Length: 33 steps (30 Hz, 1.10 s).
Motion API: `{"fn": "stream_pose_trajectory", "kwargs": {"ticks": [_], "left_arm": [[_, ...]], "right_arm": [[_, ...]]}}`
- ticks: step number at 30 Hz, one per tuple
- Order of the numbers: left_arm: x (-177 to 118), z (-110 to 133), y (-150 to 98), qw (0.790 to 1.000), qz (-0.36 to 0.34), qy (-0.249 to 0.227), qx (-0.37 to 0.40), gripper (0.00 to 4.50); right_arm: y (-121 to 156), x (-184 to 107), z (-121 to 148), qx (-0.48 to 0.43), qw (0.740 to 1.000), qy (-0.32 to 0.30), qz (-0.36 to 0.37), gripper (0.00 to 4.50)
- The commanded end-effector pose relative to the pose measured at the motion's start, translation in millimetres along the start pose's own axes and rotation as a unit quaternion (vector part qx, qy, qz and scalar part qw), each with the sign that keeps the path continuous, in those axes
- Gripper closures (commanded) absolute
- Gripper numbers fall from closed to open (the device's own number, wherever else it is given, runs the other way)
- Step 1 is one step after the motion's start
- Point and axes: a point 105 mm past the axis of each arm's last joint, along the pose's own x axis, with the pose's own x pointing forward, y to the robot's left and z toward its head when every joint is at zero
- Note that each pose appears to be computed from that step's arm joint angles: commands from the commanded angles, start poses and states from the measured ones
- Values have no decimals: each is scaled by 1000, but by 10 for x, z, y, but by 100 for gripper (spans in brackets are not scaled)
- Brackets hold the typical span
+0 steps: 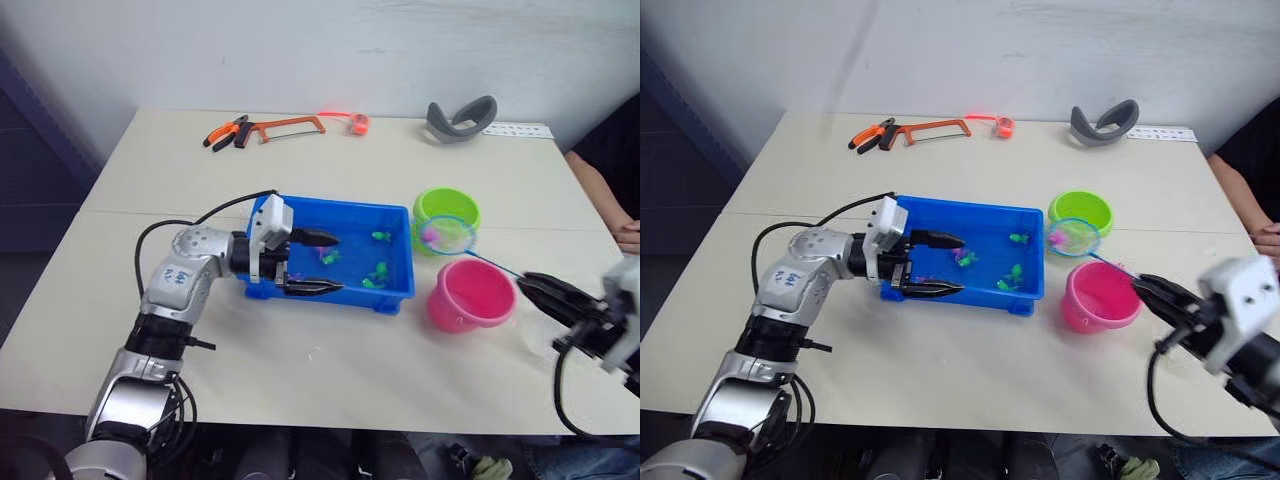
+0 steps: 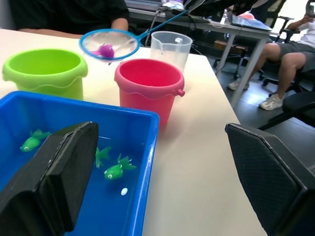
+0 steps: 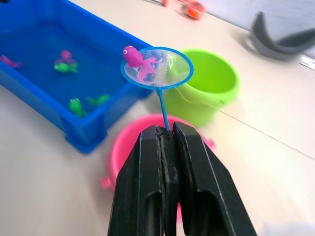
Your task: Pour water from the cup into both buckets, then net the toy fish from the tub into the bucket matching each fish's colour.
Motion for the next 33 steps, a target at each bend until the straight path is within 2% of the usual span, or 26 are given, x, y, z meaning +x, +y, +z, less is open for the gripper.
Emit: {"fn": "stream_pose_trajectory", "kwargs": {"ticks": [1, 6, 10, 14, 16, 18, 22, 27, 29, 30, 32, 33], "left_arm": [[43, 84, 36, 1000, -15, -3, 25, 2], [107, 87, 94, 999, -29, -6, 30, 2], [152, 96, 111, 999, -38, -9, 34, 2], [172, 101, 127, 998, -41, -10, 36, 2], [170, 101, 128, 998, -41, -10, 37, 2], [165, 101, 128, 998, -40, -11, 37, 2], [155, 99, 129, 999, -37, -11, 38, 2], [136, 94, 137, 999, -32, -11, 39, 2], [126, 95, 143, 999, -31, -10, 39, 2], [123, 96, 144, 999, -30, -10, 39, 2], [116, 92, 147, 999, -29, -10, 39, 2], [106, 88, 151, 999, -28, -8, 39, 2]], "right_arm": [[-68, -237, 41, -52, 998, 4, -36, 450], [-117, -503, -116, -119, 989, 52, -73, 450], [-101, -528, -102, -211, 973, 65, -73, 450], [-53, -473, -6, -318, 944, 66, -64, 450], [-34, -433, 49, -382, 920, 71, -59, 450], [-26, -379, 96, -457, 884, 82, -48, 450], [-38, -299, 137, -555, 827, 83, -32, 450], [-39, -246, 140, -640, 764, 76, -19, 450], [-30, -243, 162, -661, 747, 69, -21, 450], [-23, -243, 170, -668, 741, 66, -21, 450], [-27, -248, 136, -652, 755, 66, -19, 450], [-29, -258, 121, -634, 770, 61, -23, 450]]}}
